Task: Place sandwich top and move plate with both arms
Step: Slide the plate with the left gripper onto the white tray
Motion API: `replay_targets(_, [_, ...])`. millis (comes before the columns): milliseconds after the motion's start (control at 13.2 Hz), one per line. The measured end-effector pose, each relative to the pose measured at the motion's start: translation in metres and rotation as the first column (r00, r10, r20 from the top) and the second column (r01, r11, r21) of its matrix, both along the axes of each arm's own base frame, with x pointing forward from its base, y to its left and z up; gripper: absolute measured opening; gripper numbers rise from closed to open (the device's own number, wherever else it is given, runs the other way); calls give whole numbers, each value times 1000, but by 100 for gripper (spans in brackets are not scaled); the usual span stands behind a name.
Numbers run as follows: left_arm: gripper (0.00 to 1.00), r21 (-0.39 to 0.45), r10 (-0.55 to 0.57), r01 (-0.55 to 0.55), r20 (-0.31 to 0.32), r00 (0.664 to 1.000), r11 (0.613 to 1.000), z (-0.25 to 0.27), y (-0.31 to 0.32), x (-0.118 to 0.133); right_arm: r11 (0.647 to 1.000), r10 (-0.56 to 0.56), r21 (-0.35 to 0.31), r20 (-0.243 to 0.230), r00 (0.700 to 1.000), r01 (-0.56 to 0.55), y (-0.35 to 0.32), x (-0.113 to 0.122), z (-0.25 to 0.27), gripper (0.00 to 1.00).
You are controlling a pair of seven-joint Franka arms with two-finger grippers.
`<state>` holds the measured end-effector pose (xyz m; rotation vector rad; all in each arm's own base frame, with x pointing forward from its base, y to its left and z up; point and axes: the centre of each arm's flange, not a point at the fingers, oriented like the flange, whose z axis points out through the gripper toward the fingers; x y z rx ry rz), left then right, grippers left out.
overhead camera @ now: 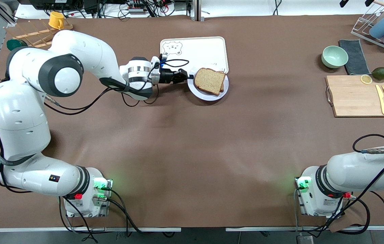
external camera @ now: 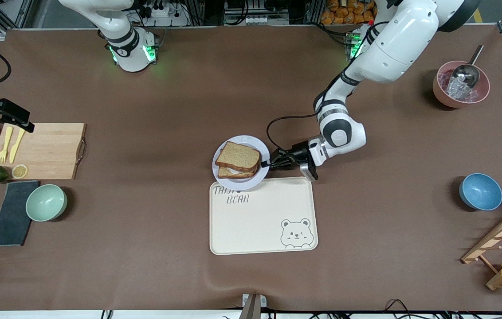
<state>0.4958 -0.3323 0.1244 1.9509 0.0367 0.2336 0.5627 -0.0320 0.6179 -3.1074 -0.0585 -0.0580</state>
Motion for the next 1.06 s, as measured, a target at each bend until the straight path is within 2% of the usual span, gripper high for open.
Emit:
replay_targets(380, [5, -38, 33, -34, -17, 999, 999, 41, -4, 13, 1000, 1, 0, -4, 1000, -1, 0, 0, -1, 100])
replay_targets(608, [5, -47, 57, -58, -21, 998, 997, 48, 3, 20, 1000, 0, 0, -6, 1000, 0, 0, 0, -2, 100])
replay_targets(1063, [5, -99, 123, -132, -99, 988, 986, 82, 2, 30, 1000, -5, 0, -8, 1000, 5, -3, 0, -2, 100])
